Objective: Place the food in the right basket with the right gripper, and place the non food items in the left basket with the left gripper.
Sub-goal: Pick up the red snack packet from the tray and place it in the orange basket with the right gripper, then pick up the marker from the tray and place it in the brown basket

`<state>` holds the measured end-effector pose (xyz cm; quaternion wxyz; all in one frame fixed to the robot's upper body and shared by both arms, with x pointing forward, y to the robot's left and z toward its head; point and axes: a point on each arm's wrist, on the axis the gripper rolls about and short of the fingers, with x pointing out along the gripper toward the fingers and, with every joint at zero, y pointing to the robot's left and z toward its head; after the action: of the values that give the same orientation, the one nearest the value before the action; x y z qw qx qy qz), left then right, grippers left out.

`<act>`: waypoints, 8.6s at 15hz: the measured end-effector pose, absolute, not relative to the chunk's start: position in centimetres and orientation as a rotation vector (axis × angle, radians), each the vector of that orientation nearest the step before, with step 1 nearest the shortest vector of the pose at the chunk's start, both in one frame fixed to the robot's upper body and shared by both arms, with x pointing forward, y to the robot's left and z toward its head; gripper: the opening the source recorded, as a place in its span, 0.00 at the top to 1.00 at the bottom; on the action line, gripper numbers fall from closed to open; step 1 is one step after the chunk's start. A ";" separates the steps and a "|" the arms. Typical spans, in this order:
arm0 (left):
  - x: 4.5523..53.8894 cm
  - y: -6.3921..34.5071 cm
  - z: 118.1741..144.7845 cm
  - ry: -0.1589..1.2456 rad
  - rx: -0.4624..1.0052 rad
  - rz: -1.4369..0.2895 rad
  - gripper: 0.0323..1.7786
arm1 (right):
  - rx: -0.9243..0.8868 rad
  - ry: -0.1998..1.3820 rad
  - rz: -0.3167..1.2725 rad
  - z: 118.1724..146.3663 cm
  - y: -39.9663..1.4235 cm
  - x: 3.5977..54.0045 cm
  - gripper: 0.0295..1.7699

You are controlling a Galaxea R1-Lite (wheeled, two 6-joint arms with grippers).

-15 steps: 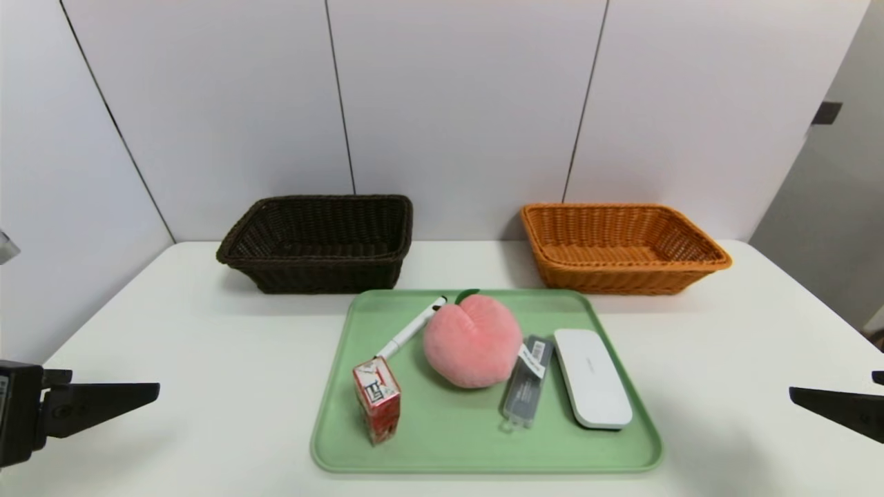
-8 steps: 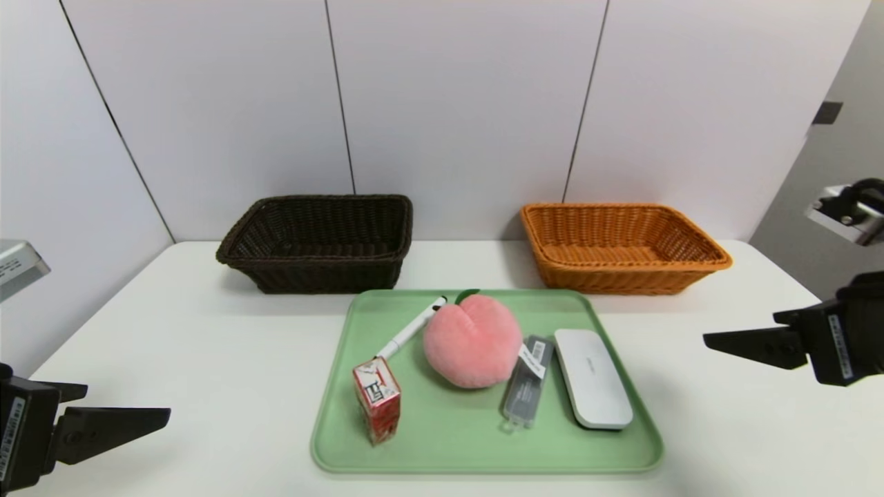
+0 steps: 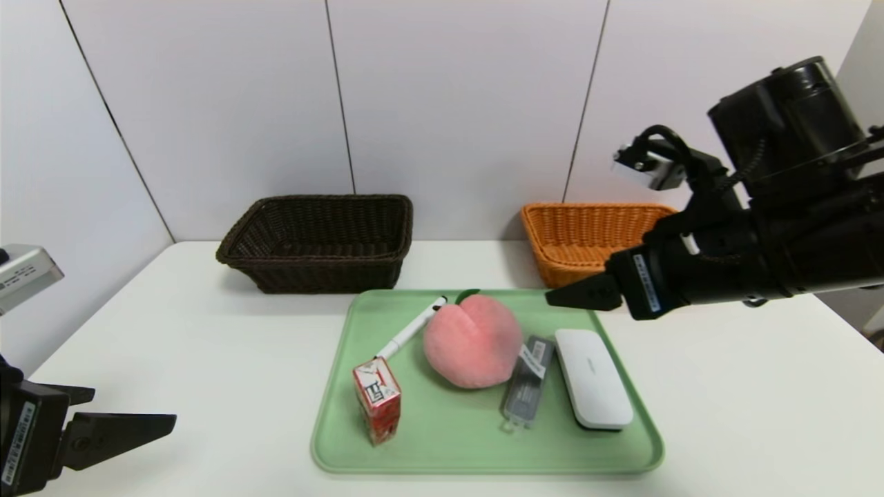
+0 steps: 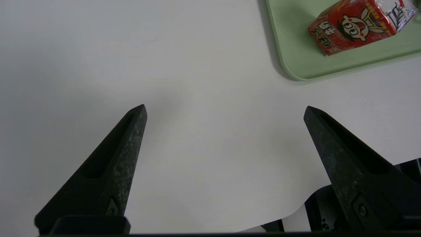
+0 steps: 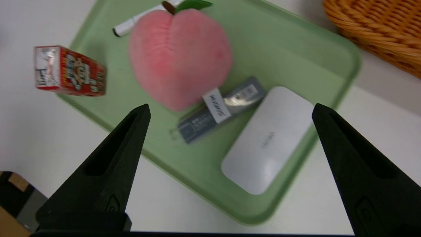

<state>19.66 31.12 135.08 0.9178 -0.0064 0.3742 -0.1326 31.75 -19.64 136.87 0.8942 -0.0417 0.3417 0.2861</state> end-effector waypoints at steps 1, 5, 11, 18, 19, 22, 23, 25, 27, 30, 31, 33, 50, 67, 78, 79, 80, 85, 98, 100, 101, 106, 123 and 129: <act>19.7 31.1 135.1 0.771 -0.012 -0.273 0.05 | -0.082 0.714 0.621 136.9 -18.2 32.1 0.04; 19.7 31.1 135.3 0.760 0.019 -0.283 0.05 | -0.080 0.744 0.731 136.3 -12.5 32.5 0.04; 19.6 31.1 135.0 0.784 0.021 -0.282 0.05 | -0.121 0.744 0.844 135.5 -6.7 32.4 0.04; 19.8 31.1 135.0 0.781 0.019 -0.281 0.05 | -0.183 0.770 0.919 134.1 -2.2 31.4 0.04; 19.8 31.1 135.0 0.782 0.019 -0.280 0.05 | -0.195 0.781 0.927 133.5 -1.5 31.3 0.04; 19.8 31.1 135.0 0.779 0.019 -0.279 0.05 | -0.226 0.817 0.939 131.8 0.0 31.2 0.04; 19.8 31.1 135.0 0.778 0.018 -0.278 0.05 | -0.237 0.832 0.940 131.2 0.3 31.2 0.04; 19.8 31.1 135.0 0.780 0.015 -0.277 0.05 | -0.270 0.883 0.930 129.9 0.6 31.2 0.04; 19.8 31.1 135.0 0.783 0.013 -0.276 0.05 | -0.284 0.907 0.924 129.0 1.0 31.4 0.04; 19.8 31.1 135.0 0.780 0.014 -0.279 0.05 | -0.295 0.925 0.918 127.9 1.5 31.8 0.04; 19.7 31.1 135.0 0.778 0.013 -0.278 0.05 | -0.297 0.928 0.917 127.7 1.7 31.9 0.04; 19.7 31.1 135.0 0.777 0.014 -0.279 0.05 | -0.297 0.927 0.917 127.5 2.0 32.1 0.04; 19.2 31.2 135.1 0.768 0.012 -0.279 0.05 | -0.291 0.875 0.884 128.8 2.1 32.2 0.72; 19.1 31.2 135.2 0.754 0.008 -0.280 0.05 | 0.038 0.459 0.367 140.6 -17.2 44.9 0.72; 19.0 31.2 134.6 0.776 0.000 -0.276 0.05 | 0.174 0.618 0.163 134.7 -27.3 51.6 0.72; 19.0 31.2 134.6 0.778 0.000 -0.275 0.05 | 0.212 0.636 0.175 134.2 -27.8 52.0 0.72; 19.0 31.2 134.5 0.782 0.000 -0.275 0.05 | 0.238 0.652 0.180 133.6 -28.1 52.3 0.72; 18.9 31.3 134.1 0.795 0.000 -0.272 0.05 | 0.292 0.707 0.194 131.6 -28.6 53.3 0.72; 18.7 31.3 134.2 0.785 -0.002 -0.273 0.05 | 0.303 0.722 0.190 131.8 -29.6 53.1 0.18; 18.6 31.3 134.2 0.783 -0.002 -0.273 0.05 | 0.306 0.704 0.181 133.0 -30.2 52.4 0.15; 18.6 31.3 134.3 0.782 -0.002 -0.273 0.05 | 0.308 0.694 0.176 133.8 -30.5 51.9 0.14; 18.6 31.3 134.5 0.754 -0.004 -0.273 0.05 | 0.305 0.658 0.157 138.3 -31.4 48.1 0.09; 26.3 27.2 137.7 0.711 -0.135 -0.342 0.05 | -0.010 0.749 0.226 144.7 -27.8 29.3 0.04; 29.6 22.5 138.2 0.733 -0.071 -0.444 0.05 | -0.010 0.818 0.269 142.9 -27.1 27.1 0.04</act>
<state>29.56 22.46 138.25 0.9090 -0.0343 0.3552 -0.2153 27.11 -27.09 142.93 0.9088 -0.0051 0.3963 0.1304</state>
